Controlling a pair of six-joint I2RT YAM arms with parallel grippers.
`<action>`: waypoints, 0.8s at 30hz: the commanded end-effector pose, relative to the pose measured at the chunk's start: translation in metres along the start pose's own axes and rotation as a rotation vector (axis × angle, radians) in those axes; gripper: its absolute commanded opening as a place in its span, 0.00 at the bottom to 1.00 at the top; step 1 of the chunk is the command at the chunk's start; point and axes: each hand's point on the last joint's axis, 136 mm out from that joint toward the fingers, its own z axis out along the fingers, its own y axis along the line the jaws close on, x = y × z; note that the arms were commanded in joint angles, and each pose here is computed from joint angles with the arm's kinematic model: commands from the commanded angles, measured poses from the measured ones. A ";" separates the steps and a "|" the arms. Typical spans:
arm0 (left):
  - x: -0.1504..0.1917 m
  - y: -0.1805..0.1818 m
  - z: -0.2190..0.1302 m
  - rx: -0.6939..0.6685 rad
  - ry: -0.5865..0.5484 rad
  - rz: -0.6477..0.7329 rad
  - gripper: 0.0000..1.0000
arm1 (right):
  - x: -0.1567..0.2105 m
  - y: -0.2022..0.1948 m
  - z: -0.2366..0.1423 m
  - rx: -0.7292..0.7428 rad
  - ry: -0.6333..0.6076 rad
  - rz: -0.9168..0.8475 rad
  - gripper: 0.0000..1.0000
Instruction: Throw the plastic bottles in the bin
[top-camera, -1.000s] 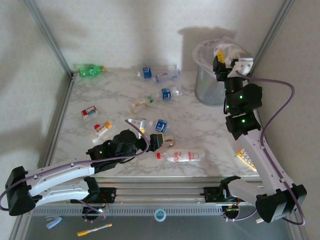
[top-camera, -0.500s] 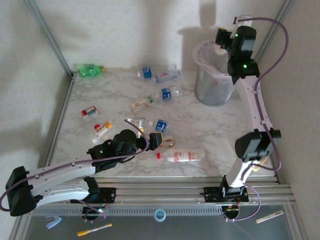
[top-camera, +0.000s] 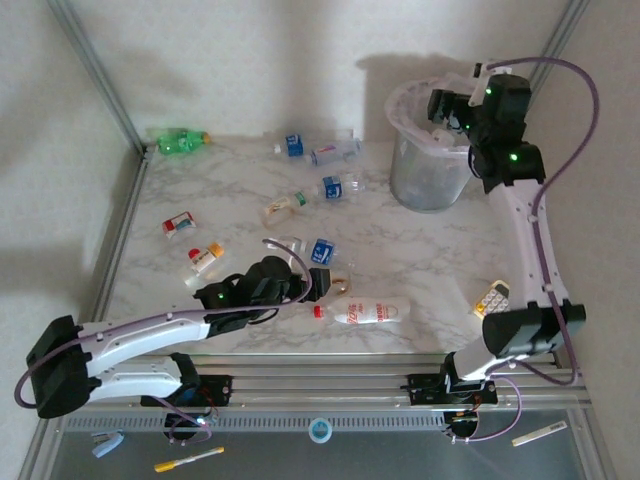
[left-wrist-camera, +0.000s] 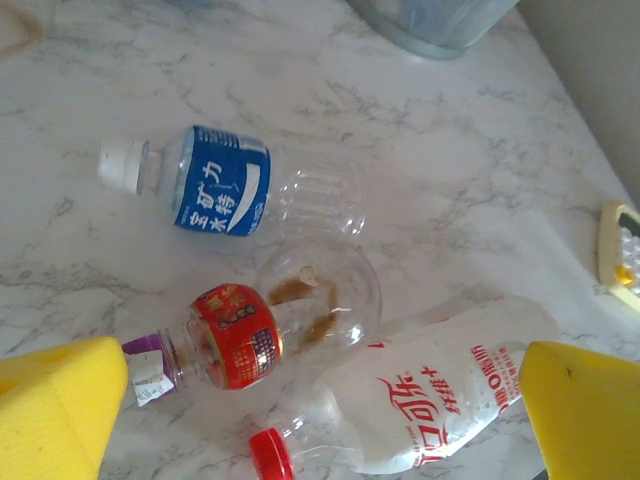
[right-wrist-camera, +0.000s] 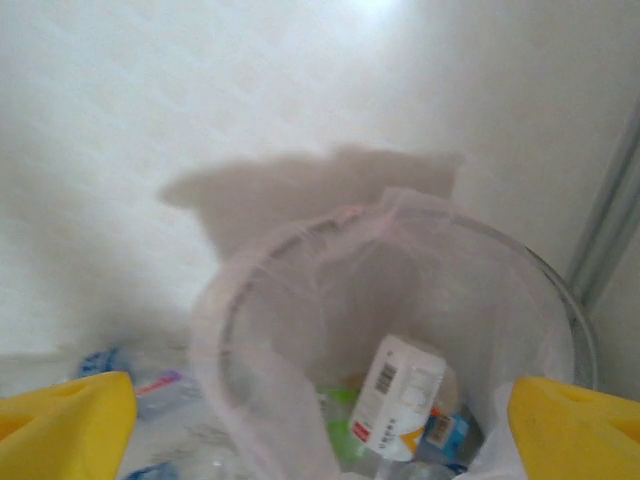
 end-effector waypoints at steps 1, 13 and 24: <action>0.007 -0.001 0.009 -0.018 0.073 -0.014 1.00 | 0.024 0.019 -0.010 -0.117 0.085 0.036 0.98; 0.043 0.020 0.053 -0.148 0.287 -0.001 0.91 | 0.077 0.046 -0.041 -0.277 0.248 0.102 0.99; 0.056 0.034 0.071 -0.147 0.458 0.249 0.90 | 0.117 0.045 -0.054 -0.278 0.331 0.073 0.99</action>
